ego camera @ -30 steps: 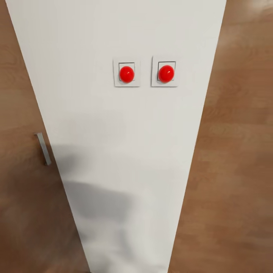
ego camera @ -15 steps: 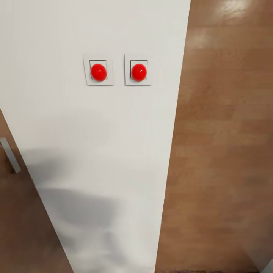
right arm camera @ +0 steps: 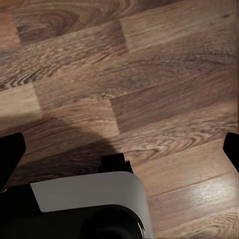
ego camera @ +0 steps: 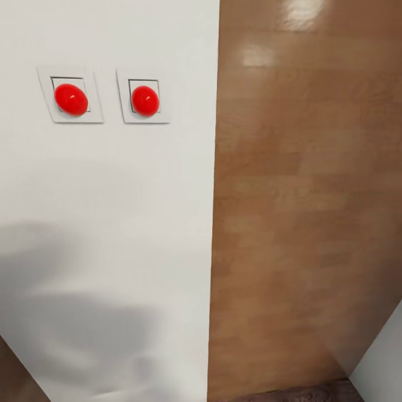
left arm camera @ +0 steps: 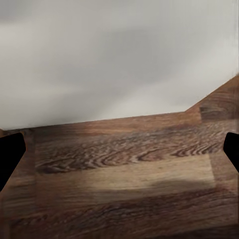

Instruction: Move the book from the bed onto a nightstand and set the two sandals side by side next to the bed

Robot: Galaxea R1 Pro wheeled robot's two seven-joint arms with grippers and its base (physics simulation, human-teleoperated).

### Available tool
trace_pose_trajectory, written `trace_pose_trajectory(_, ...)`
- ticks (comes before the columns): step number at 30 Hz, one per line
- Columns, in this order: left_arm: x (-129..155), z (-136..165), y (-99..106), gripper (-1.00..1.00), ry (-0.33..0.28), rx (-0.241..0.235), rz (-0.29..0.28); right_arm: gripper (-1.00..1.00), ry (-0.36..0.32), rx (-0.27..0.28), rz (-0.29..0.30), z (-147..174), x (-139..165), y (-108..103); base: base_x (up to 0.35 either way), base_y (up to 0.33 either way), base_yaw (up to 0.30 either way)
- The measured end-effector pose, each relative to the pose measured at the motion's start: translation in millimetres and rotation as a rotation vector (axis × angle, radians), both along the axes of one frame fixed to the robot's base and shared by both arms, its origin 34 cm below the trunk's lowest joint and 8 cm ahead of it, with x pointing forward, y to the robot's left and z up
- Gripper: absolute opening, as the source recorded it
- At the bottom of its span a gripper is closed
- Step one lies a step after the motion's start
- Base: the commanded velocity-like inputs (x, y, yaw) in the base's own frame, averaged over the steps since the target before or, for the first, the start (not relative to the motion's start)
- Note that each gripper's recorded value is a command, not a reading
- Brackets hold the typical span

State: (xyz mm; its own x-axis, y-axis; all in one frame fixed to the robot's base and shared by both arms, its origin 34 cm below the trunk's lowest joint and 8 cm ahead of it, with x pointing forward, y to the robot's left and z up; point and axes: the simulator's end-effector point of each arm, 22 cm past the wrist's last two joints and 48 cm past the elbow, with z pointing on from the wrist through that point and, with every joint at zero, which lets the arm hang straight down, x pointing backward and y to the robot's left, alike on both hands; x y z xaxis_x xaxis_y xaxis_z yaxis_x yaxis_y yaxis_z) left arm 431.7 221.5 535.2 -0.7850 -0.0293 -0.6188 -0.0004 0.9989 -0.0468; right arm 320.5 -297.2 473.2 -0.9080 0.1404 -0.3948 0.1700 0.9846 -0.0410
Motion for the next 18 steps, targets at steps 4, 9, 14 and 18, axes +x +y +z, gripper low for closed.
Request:
trace_pose_trajectory(4,-0.6,-0.6,-0.2,1.00,0.002,0.000,0.000,1.00,0.002,0.000,0.000,-0.4,-0.7,0.0,0.010,-0.007,-0.281)
trace_pose_trajectory(9,-1.3,-1.3,-0.5,1.00,0.005,-0.001,0.000,1.00,0.005,0.000,0.000,-0.8,-1.6,0.0,0.003,-0.002,-0.281)
trace_pose_trajectory(14,-2.0,-2.0,-0.3,1.00,0.007,-0.001,0.000,1.00,0.007,0.000,0.000,-1.3,-2.5,0.0,0.001,-0.001,-0.281)
trace_pose_trajectory(18,-2.6,-2.6,-0.2,1.00,0.009,0.000,0.000,1.00,0.009,0.000,0.000,-1.7,-3.2,0.0,0.000,0.000,-0.281)
